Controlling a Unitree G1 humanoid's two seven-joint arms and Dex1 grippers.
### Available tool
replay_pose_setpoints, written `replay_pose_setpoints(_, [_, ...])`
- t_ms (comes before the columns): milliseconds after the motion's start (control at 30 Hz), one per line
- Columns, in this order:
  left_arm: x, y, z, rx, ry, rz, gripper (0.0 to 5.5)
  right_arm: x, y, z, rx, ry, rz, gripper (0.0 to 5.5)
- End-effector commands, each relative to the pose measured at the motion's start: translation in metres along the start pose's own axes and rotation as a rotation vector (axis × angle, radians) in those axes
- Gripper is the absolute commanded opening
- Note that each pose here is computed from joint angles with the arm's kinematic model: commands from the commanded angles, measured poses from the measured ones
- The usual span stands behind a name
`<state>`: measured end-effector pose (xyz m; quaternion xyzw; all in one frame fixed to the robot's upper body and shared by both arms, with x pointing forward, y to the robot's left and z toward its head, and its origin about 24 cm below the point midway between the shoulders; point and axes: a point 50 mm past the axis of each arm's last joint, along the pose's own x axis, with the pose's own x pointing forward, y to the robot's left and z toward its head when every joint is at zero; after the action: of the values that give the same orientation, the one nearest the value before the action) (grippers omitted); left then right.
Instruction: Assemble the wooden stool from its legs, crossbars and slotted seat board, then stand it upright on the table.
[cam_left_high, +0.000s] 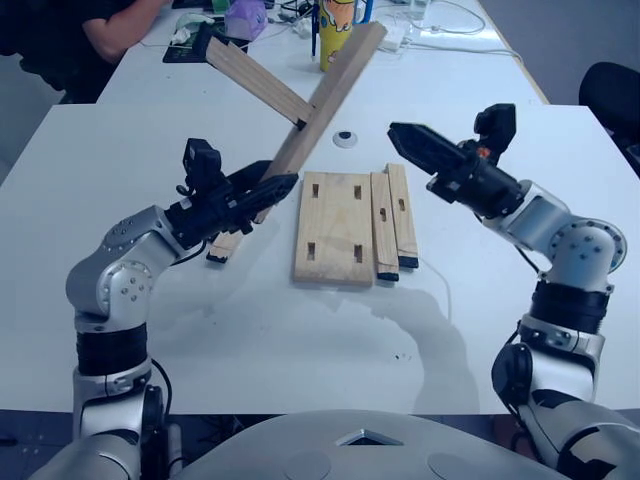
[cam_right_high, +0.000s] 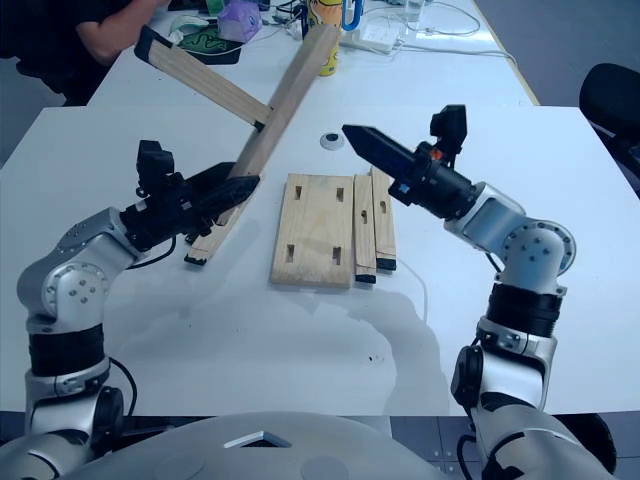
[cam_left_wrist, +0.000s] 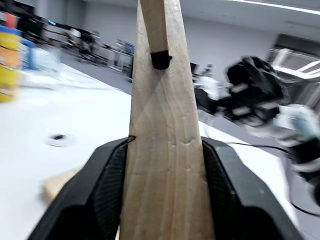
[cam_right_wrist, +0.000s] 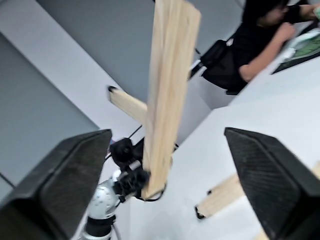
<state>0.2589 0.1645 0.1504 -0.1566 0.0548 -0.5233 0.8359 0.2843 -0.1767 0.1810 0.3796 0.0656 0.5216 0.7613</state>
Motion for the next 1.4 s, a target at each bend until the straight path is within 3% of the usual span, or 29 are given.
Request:
replay_pose_setpoints(33, [-0.001,-0.01,0.003,-0.102,0.064,-0.164,2.04,0.004,0.003,0.01,-0.01,0.025,0.033,4.65])
replay_pose_setpoints(433, [0.002,-0.019,0.012,-0.246,0.072,-0.326,2.04,0.005,0.013,0.002,0.029,0.123,0.151,4.65])
replay_pose_setpoints(1000, [-0.009,-0.023,-0.003,-0.324,0.178,-0.348,2.04,0.003,0.02,0.004,0.045,0.181,0.22,2.13])
replay_pose_setpoints(1333, [-0.011,-0.018,-0.004,-0.267,0.19,-0.311,2.04,-0.001,0.015,-0.003,0.032,0.213,0.176,2.07])
replay_pose_setpoints(1400, [-0.011,-0.014,-0.001,-0.269,0.128,-0.27,2.52,-0.002,0.009,-0.001,0.012,0.184,0.136,2.07])
